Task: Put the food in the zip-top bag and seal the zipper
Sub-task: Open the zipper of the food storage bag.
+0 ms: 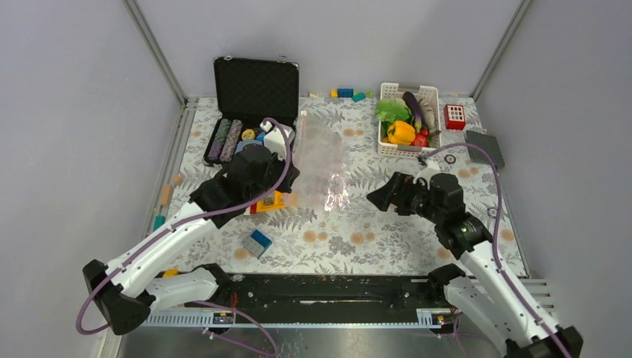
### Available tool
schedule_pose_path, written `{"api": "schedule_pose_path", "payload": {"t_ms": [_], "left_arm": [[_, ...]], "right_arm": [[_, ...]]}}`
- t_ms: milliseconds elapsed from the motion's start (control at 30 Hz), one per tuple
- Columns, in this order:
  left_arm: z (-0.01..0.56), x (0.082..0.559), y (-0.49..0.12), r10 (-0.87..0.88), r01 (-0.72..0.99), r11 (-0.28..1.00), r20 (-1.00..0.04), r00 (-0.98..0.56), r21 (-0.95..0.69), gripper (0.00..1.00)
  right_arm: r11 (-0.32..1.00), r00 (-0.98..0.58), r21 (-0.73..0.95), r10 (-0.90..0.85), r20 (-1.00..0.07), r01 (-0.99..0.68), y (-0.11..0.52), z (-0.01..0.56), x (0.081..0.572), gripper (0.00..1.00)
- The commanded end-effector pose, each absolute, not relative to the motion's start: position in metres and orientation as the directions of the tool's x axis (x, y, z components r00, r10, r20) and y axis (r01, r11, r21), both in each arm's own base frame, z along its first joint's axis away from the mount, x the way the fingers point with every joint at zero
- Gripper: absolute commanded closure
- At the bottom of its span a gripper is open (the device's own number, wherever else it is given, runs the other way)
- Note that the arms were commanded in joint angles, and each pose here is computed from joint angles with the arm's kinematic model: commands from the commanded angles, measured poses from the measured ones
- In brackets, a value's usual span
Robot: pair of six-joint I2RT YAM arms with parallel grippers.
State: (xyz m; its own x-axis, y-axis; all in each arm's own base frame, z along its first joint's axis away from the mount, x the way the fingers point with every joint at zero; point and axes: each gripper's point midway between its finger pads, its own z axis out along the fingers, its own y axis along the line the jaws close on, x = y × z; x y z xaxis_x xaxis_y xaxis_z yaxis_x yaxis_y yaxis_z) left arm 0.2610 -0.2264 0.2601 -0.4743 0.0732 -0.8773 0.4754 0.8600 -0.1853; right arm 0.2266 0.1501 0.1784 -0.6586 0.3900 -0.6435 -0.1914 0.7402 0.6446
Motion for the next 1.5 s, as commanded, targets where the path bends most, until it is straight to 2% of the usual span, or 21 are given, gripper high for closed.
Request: {"api": "schedule_pose_path", "payload": {"t_ms": [0,200,467,867,1033,1200,1267,1400,1433,1467], "left_arm": [[0.272,0.247,-0.247,0.046,0.58,0.78,-0.902,-0.429,-0.236,1.0],[0.27,0.234,-0.274,0.026,0.619,0.73,-0.892,-0.451,-0.291,1.0],[0.261,0.224,-0.293,0.042,0.642,0.705,-0.886,-0.462,-0.302,1.0],[0.261,0.219,-0.301,0.055,0.655,0.696,-0.887,-0.458,-0.294,1.0],[0.263,0.218,-0.303,0.055,0.66,0.693,-0.892,-0.449,-0.29,1.0],[0.267,0.215,-0.307,0.049,0.669,0.682,-0.895,-0.444,-0.295,1.0],[0.27,0.212,-0.311,0.043,0.681,0.667,-0.897,-0.439,-0.302,1.0],[0.278,0.207,-0.314,0.022,0.697,0.642,-0.901,-0.433,-0.319,1.0],[0.28,0.206,-0.314,0.015,0.695,0.641,-0.9,-0.437,-0.327,1.0],[0.282,0.205,-0.312,0.006,0.69,0.642,-0.898,-0.439,-0.333,0.93]], "right_arm": [[0.695,-0.602,0.634,0.358,-0.714,-0.34,0.194,0.237,0.226,0.02],[0.708,-0.548,0.637,0.416,-0.726,-0.306,0.221,0.274,0.244,0.02],[0.842,-0.513,0.474,0.297,-0.805,-0.256,0.253,0.294,0.273,0.01],[0.932,-0.571,0.308,0.148,-0.807,-0.193,0.273,0.262,0.293,0.08],[0.969,-0.599,0.22,0.109,-0.793,-0.115,0.26,0.245,0.294,0.16],[0.981,-0.612,0.181,0.1,-0.784,-0.071,0.255,0.236,0.293,0.33],[0.981,-0.622,0.18,0.094,-0.777,-0.078,0.26,0.233,0.294,0.5],[0.974,-0.632,0.204,0.097,-0.768,-0.097,0.269,0.227,0.294,0.97],[0.97,-0.628,0.217,0.103,-0.771,-0.108,0.272,0.228,0.295,1.0],[0.963,-0.624,0.235,0.104,-0.774,-0.13,0.276,0.23,0.294,1.0]]}}
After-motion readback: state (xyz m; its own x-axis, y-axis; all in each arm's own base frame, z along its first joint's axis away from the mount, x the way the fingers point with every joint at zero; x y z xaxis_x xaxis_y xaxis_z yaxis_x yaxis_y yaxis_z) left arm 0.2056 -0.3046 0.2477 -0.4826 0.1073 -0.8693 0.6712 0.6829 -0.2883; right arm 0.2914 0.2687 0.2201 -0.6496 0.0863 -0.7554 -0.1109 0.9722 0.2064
